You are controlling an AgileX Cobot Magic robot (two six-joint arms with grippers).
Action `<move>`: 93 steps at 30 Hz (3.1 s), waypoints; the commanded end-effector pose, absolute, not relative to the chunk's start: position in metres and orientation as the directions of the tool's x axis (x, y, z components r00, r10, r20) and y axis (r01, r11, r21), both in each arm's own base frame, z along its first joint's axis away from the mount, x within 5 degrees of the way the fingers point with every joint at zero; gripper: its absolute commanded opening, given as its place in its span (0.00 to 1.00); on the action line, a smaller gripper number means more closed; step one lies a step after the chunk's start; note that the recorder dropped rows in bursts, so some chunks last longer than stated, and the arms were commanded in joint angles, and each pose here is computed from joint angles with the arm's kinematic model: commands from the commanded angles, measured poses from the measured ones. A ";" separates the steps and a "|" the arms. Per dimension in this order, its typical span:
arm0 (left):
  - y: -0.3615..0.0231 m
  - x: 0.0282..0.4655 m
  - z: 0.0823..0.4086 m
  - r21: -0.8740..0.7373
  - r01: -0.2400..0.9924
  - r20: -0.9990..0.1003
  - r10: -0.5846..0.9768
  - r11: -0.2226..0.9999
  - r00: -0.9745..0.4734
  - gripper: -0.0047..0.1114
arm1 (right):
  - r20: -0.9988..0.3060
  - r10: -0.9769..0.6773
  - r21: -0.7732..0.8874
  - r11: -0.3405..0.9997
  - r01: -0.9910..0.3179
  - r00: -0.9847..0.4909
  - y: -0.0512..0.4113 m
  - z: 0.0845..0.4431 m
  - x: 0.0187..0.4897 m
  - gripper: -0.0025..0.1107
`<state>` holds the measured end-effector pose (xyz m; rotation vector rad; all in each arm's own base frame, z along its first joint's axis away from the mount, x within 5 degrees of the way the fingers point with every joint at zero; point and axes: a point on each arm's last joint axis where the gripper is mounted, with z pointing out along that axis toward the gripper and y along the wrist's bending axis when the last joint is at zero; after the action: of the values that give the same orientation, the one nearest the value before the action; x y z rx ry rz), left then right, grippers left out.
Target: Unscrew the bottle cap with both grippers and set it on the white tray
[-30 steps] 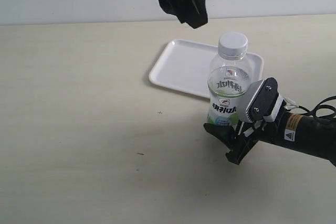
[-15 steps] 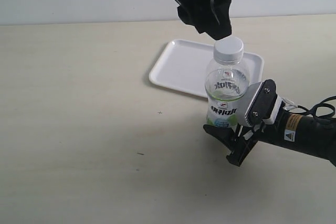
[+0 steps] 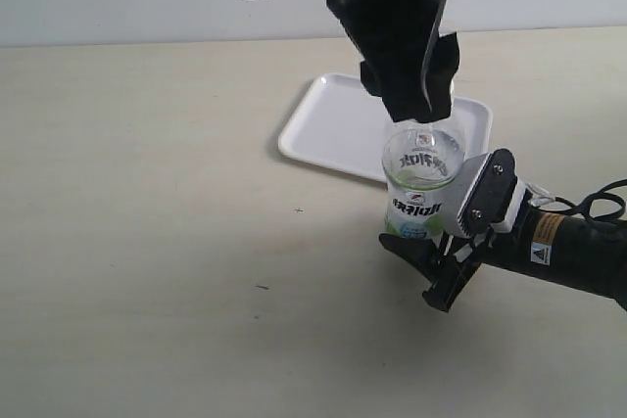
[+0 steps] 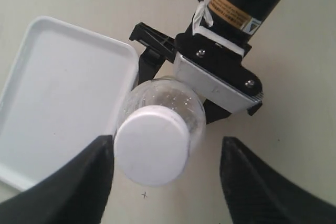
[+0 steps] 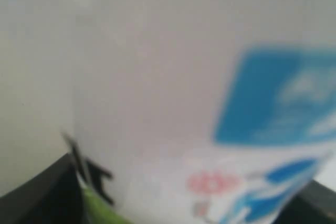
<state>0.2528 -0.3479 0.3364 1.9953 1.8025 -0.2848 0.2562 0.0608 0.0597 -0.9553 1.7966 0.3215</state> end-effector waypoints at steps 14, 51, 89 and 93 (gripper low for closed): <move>-0.351 0.259 0.325 0.174 0.985 -0.398 0.913 -0.023 0.092 0.31 | -0.900 -0.426 -0.228 0.640 -0.733 -0.093 0.063 0.067 0.259 0.02; -0.357 0.260 0.322 -0.212 0.743 -0.422 0.626 0.635 -0.655 0.31 | -0.907 -0.410 -0.208 0.638 -0.741 -0.098 0.064 0.067 0.258 0.02; -0.351 0.245 0.341 0.364 0.883 -0.264 0.877 -0.295 0.401 0.68 | -0.895 -0.431 -0.209 0.629 -0.749 -0.113 0.063 0.065 0.257 0.02; -0.355 0.248 0.331 0.347 0.888 -0.253 0.882 -0.301 0.398 0.68 | -0.895 -0.433 -0.211 0.628 -0.749 -0.110 0.063 0.065 0.257 0.02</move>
<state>0.2481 -0.3512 0.3350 2.2197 1.5186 -0.0072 0.2542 0.0629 0.0598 -0.9689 1.7929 0.3587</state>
